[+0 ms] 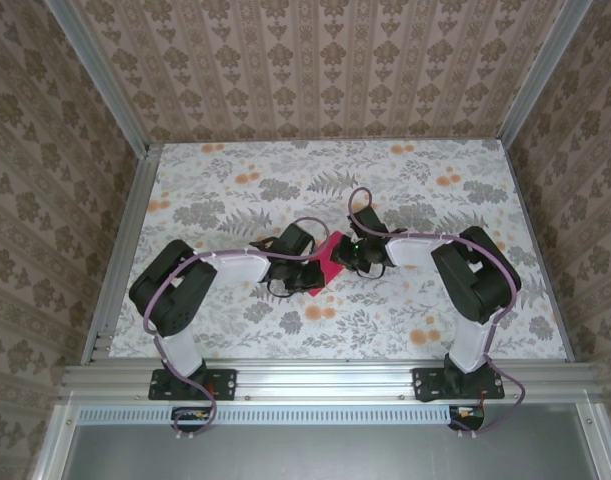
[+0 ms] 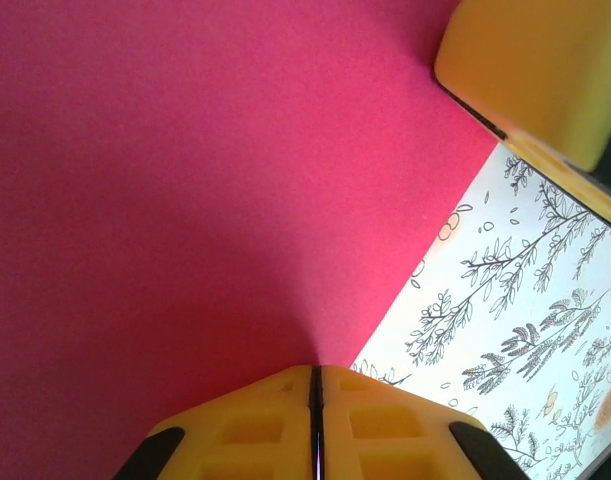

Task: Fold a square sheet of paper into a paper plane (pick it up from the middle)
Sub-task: First fold in half a square sheet of paper at the center of the table.

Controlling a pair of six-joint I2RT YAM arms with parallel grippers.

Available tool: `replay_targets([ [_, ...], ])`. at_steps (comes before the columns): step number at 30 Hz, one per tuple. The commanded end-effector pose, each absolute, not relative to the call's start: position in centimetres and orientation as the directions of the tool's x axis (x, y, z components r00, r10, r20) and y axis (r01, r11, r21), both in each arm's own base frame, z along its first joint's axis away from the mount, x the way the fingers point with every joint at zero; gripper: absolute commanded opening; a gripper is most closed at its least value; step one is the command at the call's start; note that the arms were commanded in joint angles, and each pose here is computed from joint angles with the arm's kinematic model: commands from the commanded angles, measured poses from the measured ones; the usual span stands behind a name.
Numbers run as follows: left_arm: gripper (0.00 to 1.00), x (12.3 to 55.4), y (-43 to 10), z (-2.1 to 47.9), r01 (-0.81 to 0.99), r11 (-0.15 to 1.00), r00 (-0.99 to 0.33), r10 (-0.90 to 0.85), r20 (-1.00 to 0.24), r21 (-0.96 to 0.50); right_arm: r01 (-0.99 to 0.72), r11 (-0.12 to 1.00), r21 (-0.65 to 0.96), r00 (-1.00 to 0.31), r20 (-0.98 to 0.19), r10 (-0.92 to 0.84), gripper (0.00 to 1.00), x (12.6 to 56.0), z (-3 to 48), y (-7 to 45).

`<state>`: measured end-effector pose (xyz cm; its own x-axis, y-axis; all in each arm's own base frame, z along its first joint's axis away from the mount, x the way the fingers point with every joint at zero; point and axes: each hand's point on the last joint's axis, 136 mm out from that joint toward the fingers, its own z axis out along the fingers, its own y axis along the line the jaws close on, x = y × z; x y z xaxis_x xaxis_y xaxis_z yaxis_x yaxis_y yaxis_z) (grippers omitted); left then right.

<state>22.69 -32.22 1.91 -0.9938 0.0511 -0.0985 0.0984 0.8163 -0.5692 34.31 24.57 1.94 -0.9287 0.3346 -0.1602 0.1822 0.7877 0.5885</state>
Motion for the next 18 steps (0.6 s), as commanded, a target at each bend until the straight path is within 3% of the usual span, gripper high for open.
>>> replay_targets([
  [1,0.1,21.4,-30.5,0.0,0.046,0.865,-0.999,0.038,-0.025,-0.5,0.033,0.765,0.644,-0.949,-0.22,0.226,0.17,33.3,4.6,25.2],
  [9,0.08,21.4,-30.4,-0.3,0.051,0.87,-0.999,0.043,-0.027,-0.49,-0.009,0.751,0.66,-0.978,-0.163,0.131,0.12,30.1,3.9,26.0],
  [18,0.08,21.4,-30.3,-0.4,0.051,0.876,-0.999,0.046,-0.023,-0.48,-0.012,0.757,0.653,-0.99,-0.115,0.083,0.09,29.3,2.1,27.0],
])
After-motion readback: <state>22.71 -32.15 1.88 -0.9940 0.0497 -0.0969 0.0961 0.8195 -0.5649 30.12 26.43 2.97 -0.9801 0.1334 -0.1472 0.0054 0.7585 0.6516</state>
